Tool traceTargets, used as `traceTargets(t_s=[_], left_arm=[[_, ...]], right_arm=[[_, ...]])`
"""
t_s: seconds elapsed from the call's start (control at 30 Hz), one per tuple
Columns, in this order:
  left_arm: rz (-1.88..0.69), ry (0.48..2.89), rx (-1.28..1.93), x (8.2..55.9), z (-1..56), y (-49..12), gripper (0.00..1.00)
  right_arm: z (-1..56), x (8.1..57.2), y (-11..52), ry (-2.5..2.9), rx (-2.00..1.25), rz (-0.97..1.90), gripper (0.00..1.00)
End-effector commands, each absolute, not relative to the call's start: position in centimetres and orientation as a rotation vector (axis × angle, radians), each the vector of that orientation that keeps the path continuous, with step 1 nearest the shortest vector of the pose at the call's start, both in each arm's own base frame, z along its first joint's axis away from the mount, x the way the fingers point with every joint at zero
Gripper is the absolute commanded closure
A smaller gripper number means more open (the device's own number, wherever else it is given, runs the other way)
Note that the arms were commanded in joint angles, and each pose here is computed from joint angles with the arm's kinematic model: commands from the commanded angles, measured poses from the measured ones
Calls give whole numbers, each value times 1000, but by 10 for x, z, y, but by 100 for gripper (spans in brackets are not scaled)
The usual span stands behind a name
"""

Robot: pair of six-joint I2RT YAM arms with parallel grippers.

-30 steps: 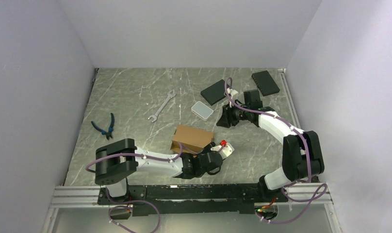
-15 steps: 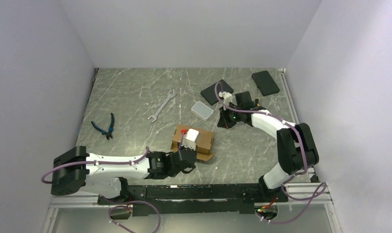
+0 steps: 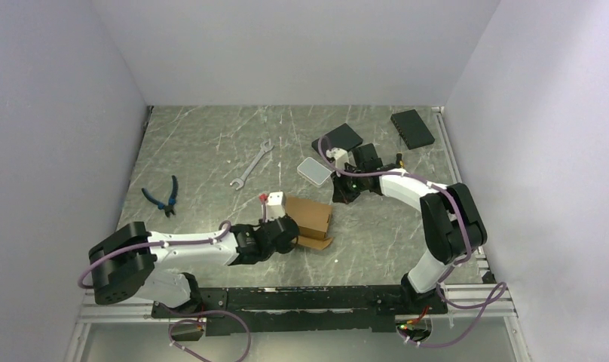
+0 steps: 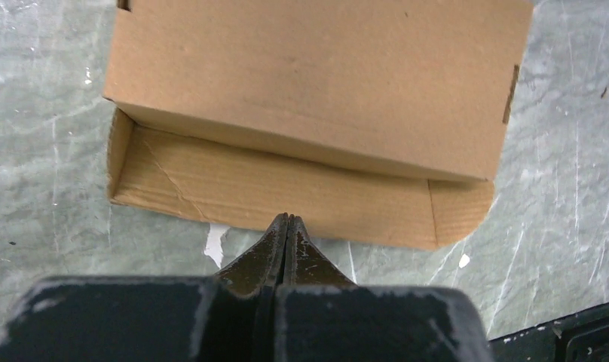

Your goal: Fold the paper box

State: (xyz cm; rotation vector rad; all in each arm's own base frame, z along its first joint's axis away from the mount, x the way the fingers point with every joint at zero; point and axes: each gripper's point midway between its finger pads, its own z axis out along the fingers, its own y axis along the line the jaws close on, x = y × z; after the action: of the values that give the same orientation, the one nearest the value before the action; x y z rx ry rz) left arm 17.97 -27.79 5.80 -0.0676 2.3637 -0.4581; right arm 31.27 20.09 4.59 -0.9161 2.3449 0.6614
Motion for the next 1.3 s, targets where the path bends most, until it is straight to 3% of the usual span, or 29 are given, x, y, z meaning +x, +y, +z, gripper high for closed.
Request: traceTargets(t_s=[0.0, 0.3, 0.7, 0.9, 1.0, 1.1, 1.2, 1.27], left_arm=[[-536, 2357, -164, 196, 73, -287, 100], [-516, 2385, -208, 221, 68, -274, 100], [-491, 2368, -148, 277, 86, -255, 100], [-528, 2328, 66, 266, 111, -248, 100], [-705, 2264, 307, 235, 130, -256, 74], [-977, 2127, 568, 195, 145, -276, 62], [-1106, 2012, 695, 172, 147, -286, 52], [-1108, 1944, 742, 166, 146, -293, 37]], right_arm=[[55, 316, 208, 2302, -985, 648, 100], [57, 297, 218, 2273, -1139, 635, 100], [64, 247, 234, 2241, -1351, 822, 100], [78, 274, 213, 2233, -1271, 642, 97], [105, 282, 199, 2148, -1260, 632, 95], [132, 268, 204, 1979, -1355, 696, 90], [154, 242, 214, 1766, -1486, 806, 68], [162, 226, 219, 1630, -1546, 857, 55]])
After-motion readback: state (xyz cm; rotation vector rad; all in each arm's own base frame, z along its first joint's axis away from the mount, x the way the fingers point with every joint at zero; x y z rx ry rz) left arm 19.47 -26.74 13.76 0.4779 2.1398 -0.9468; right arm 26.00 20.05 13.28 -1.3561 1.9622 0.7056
